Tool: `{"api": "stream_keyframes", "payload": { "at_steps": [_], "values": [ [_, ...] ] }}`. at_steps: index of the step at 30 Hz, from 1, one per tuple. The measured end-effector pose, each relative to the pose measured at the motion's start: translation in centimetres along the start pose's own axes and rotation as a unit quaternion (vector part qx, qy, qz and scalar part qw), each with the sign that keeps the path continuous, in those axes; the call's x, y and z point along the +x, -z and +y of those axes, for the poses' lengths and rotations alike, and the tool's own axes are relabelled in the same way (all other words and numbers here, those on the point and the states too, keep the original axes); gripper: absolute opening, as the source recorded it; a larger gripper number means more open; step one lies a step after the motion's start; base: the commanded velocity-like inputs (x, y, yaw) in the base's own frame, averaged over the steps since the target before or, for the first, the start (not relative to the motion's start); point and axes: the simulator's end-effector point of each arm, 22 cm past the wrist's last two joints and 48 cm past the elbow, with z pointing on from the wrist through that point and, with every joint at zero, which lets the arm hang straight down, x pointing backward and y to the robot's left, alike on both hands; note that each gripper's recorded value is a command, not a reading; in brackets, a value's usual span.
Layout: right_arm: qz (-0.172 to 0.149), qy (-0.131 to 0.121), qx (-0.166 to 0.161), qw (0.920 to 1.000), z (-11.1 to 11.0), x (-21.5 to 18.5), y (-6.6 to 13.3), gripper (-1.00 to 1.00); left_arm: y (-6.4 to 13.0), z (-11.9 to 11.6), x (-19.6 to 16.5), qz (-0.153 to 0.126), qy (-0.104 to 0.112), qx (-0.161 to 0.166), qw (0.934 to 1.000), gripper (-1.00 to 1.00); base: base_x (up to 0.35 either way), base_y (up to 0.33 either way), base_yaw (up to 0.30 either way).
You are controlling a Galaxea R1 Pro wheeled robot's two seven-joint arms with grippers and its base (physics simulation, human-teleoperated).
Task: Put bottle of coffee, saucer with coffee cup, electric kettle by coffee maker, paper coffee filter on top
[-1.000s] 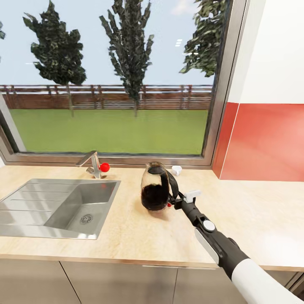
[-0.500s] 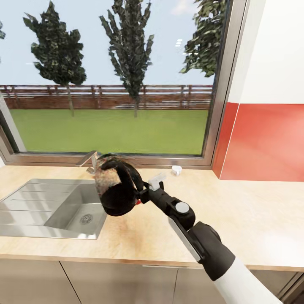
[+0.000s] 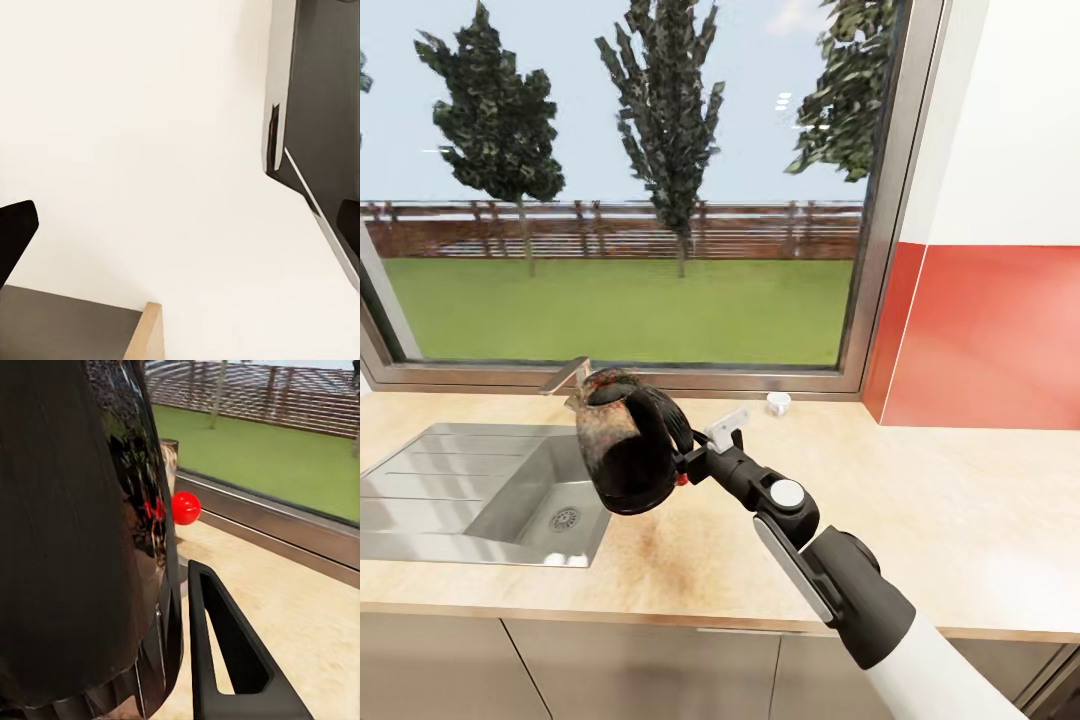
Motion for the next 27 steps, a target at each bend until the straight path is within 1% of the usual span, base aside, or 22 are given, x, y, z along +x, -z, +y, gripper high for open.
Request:
{"api": "stream_keyframes", "payload": {
  "at_steps": [15,17,20,21,23,24,26,27],
  "values": [
    [0.0,0.0,0.0,1.0,0.0,0.0,0.0,-1.0,0.0,-0.2,0.0,0.0,0.002,0.001,1.0,1.0,0.0,0.002,0.0],
    [0.0,0.0,0.0,1.0,0.0,0.0,0.0,-1.0,0.0,-0.3,0.0,0.0,0.002,0.001,1.0,1.0,0.0,0.103,0.0],
    [0.0,0.0,0.0,1.0,0.0,0.0,0.0,-1.0,0.0,-0.2,0.0,0.0,0.002,0.0,1.0,1.0,0.0,0.249,0.0],
    [0.0,0.0,0.0,1.0,0.0,0.0,0.0,-1.0,0.0,-0.1,-0.1,-0.001,0.005,0.0,1.0,1.0,0.0,0.291,0.0],
    [0.0,-0.001,0.0,1.0,0.0,0.0,0.0,-1.0,0.0,-0.1,-0.6,-0.011,0.014,0.0,0.9998,1.0,0.0,0.296,0.0],
    [0.0,-0.001,0.0,1.0,0.0,0.0,0.0,-1.0,0.0,0.0,-1.1,-0.023,0.018,0.001,0.9996,1.0,-0.005,0.299,0.0],
    [0.0,0.0,0.0,1.0,0.0,0.0,0.0,-1.0,0.2,0.1,-2.9,-0.064,0.026,0.001,0.9976,1.0,-0.053,0.29,0.0],
    [0.0,-0.001,0.0,1.0,0.0,0.0,0.0,-1.0,0.4,0.1,-4.3,-0.097,0.03,0.003,0.9948,1.0,-0.043,0.241,0.0]
  ]
}}
